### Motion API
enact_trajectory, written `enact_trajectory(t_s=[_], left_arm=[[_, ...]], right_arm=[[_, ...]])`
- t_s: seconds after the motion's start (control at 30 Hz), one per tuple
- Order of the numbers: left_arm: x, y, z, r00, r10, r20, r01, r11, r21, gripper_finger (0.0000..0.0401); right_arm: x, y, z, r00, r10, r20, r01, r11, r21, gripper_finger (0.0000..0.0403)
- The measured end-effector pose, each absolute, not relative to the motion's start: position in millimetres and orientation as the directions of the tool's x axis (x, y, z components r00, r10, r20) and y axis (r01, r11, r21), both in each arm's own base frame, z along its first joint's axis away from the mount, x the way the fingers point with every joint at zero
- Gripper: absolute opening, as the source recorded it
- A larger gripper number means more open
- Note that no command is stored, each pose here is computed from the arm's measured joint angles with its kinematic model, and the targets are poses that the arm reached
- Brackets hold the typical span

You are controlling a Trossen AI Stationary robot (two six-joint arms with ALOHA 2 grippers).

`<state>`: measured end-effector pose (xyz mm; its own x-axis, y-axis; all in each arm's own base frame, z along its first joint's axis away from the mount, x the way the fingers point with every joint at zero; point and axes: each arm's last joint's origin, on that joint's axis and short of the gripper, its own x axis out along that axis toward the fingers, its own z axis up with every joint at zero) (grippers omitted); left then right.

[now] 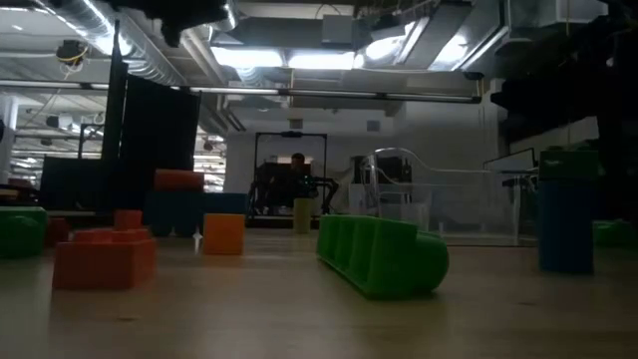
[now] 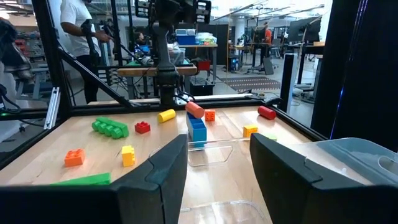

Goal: Sort blocks by size
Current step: Put the orange cylindrical block into the left transparent bin

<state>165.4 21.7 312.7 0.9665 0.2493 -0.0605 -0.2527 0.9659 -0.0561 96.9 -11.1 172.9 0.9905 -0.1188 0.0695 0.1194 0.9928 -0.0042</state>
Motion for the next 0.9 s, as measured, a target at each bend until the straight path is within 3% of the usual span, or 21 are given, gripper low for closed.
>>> enact_trajectory(t_s=[0.27, 0.5, 0.7, 0.9], left_arm=[[184.5, 27.8, 300.3, 0.94, 0.319, -0.121, -0.323, 0.946, -0.017, 0.012], [190.2, 40.3, 285.5, 0.879, 0.417, -0.231, -0.443, 0.894, -0.068, 0.0188], [185.9, 45.8, 264.1, 0.794, 0.431, -0.429, -0.506, 0.86, -0.073, 0.0234], [179.8, 43.5, 249.1, 0.732, 0.359, -0.579, -0.491, 0.867, -0.084, 0.0239]], right_arm=[[96.0, -11.0, 180.8, 0.982, -0.118, 0.151, 0.119, 0.993, -0.004, 0.0177], [95.7, -10.9, 182.6, 0.979, -0.117, 0.17, 0.119, 0.993, -0.003, 0.0177], [95.7, -10.9, 182.7, 0.978, -0.117, 0.171, 0.119, 0.993, -0.003, 0.0177], [95.7, -10.9, 182.7, 0.978, -0.117, 0.171, 0.119, 0.993, -0.003, 0.0177]])
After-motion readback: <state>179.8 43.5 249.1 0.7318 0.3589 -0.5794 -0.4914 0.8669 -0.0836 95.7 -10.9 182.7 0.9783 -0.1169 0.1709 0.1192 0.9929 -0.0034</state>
